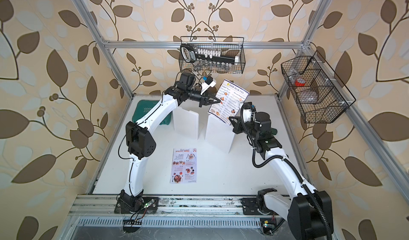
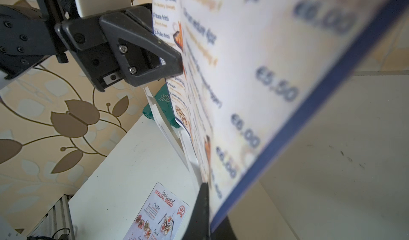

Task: Insert the menus into the narrow rack
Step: Insert the menu into the narrow rack.

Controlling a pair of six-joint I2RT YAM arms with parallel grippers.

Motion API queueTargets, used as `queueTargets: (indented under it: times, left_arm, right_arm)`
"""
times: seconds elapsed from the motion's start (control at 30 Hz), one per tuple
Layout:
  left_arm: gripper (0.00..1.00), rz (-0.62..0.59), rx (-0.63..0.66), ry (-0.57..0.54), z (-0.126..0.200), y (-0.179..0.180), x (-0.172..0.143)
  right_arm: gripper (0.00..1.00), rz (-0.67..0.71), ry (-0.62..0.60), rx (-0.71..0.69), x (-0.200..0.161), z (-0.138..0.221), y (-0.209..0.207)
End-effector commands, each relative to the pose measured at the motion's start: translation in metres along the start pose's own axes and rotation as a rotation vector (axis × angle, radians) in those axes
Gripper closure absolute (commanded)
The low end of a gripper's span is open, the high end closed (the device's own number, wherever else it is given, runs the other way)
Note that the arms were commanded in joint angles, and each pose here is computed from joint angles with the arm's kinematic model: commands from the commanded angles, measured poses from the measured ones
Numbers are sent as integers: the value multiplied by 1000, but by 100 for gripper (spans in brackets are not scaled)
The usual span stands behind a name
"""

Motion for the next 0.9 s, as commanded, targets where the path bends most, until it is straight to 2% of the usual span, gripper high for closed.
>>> queueTargets:
  times: [0.0,0.37,0.87]
  left_arm:
    - [93,-153,65,-84,33,-20,46]
    - [89,-149,62,-83,32,-19,44]
    - [51,-95,93,-63,29,-9,40]
  right_arm:
    - [100,-46,120,-66,-27,4,-11]
    - [100,-30,113,-77,-24,10,-12]
    - [100,22,57,14,-13,12,-2]
Point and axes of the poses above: each gripper's point midway between its finger pads, its own z axis back along the fingers, its own y axis along the line the jaws close on, x = y × z, the point moved 8 cm from there along z, back along the fingers, and after that the axes turned 3 degrees about z, right-handed, at the moved point
